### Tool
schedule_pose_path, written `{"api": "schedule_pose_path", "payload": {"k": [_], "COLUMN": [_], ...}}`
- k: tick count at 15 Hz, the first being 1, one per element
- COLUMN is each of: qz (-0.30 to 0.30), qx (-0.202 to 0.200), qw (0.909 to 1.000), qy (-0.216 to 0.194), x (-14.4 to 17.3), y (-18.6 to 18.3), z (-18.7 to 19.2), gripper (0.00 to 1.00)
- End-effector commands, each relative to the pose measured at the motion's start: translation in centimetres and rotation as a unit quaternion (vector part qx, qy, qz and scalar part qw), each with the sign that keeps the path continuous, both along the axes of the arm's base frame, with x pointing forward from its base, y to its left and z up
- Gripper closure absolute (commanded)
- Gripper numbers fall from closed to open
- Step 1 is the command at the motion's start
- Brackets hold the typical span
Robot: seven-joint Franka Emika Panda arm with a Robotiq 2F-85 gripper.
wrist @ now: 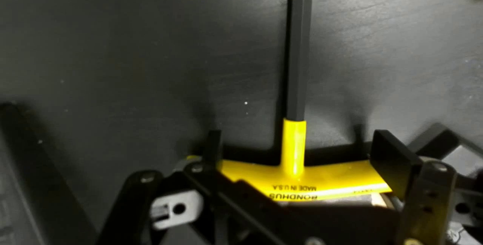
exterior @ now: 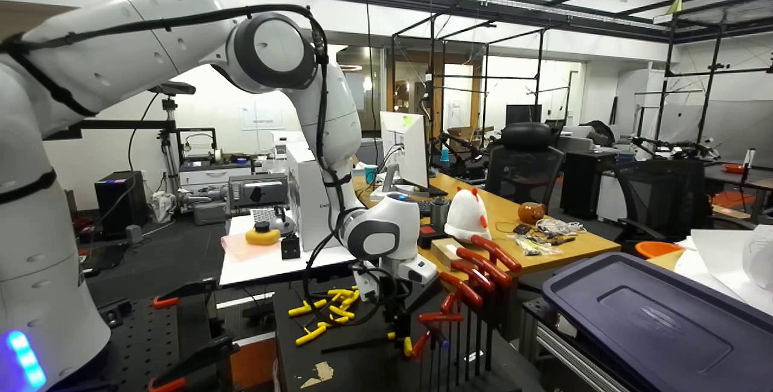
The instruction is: Put one of the yellow screwdrivers in the black panel
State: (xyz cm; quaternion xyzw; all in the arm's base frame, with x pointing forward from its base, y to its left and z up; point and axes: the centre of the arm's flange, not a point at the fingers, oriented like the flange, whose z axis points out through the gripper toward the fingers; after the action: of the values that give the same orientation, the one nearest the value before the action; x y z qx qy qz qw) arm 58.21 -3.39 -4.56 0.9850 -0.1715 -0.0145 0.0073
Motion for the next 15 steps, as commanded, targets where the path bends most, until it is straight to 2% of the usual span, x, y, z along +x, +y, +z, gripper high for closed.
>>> {"api": "schedule_pose_path", "payload": {"k": [1,15], "qz": [-0.01,-0.016], "qx": [-0.023,-0.018], "qw": [0.9997,0.9997], "qy": [-0.007,0.002], "x": [-0.51,-0.97], "y": [0.38,0.73], "z": [2.04,2.51], "gripper": [0.0,0.0]}}
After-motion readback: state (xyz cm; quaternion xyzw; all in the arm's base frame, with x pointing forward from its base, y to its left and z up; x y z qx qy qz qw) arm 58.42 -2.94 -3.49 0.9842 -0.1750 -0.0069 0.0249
